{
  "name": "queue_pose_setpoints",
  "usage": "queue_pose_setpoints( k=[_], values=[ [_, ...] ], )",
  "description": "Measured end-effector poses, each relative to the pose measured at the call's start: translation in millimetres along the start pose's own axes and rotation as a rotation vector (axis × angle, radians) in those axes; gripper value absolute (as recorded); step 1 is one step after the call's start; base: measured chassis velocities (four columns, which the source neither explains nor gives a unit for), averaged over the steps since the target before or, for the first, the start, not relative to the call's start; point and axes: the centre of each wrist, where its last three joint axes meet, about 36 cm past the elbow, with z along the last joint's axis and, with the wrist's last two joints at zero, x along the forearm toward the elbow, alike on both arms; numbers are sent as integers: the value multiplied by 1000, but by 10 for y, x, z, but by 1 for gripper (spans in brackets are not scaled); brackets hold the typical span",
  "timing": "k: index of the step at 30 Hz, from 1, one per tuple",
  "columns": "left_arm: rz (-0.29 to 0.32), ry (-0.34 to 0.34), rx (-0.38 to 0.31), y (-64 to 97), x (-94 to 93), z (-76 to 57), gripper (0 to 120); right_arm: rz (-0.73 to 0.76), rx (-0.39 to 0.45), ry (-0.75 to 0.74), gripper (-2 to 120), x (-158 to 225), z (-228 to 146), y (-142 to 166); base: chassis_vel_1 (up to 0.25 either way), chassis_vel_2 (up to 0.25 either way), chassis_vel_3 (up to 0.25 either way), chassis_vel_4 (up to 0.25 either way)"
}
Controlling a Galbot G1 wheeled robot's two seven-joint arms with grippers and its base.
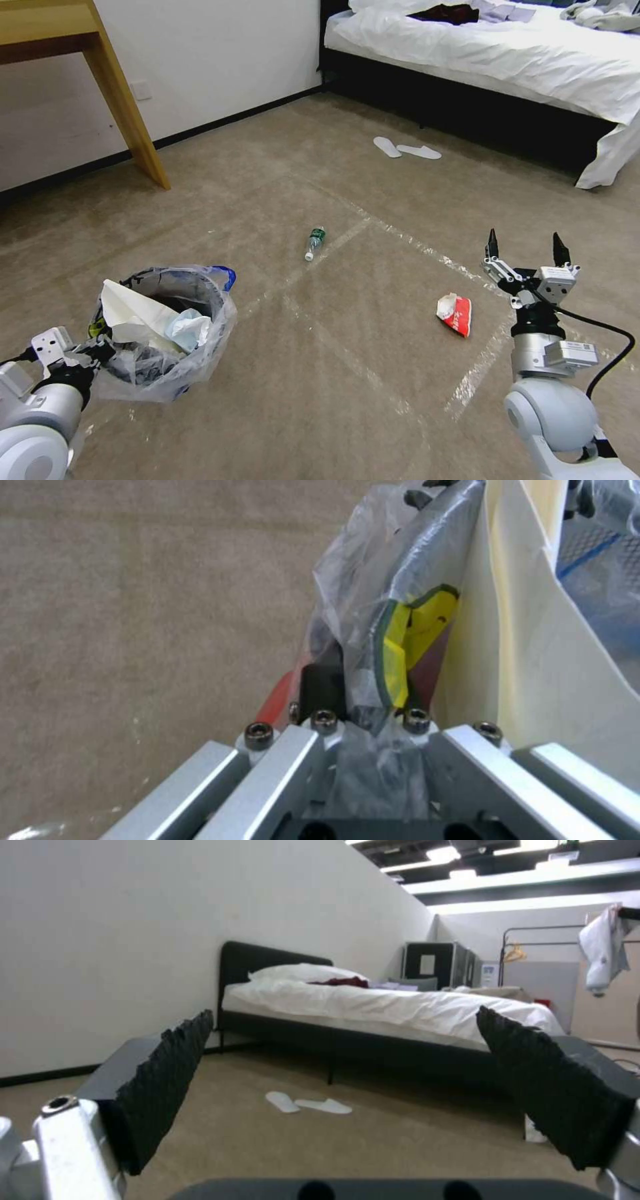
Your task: Pick up the trash bin and place the garbage on the floor into it.
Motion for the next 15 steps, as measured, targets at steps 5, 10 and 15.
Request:
queue_pose_setpoints(
  k=[5,10,15],
  values=[
    [-1,0,2,3,-17,3,0,0,-1,3,100,1,15,9,-137,134,139,-131],
    [1,0,4,0,-28,3,0,1,0,4,100,-6,25,8,-144,130,139,-132],
    [0,0,4,1,-33,5,0,1,1,4,100,-10,30,9,-119,152,126,-139]
  ],
)
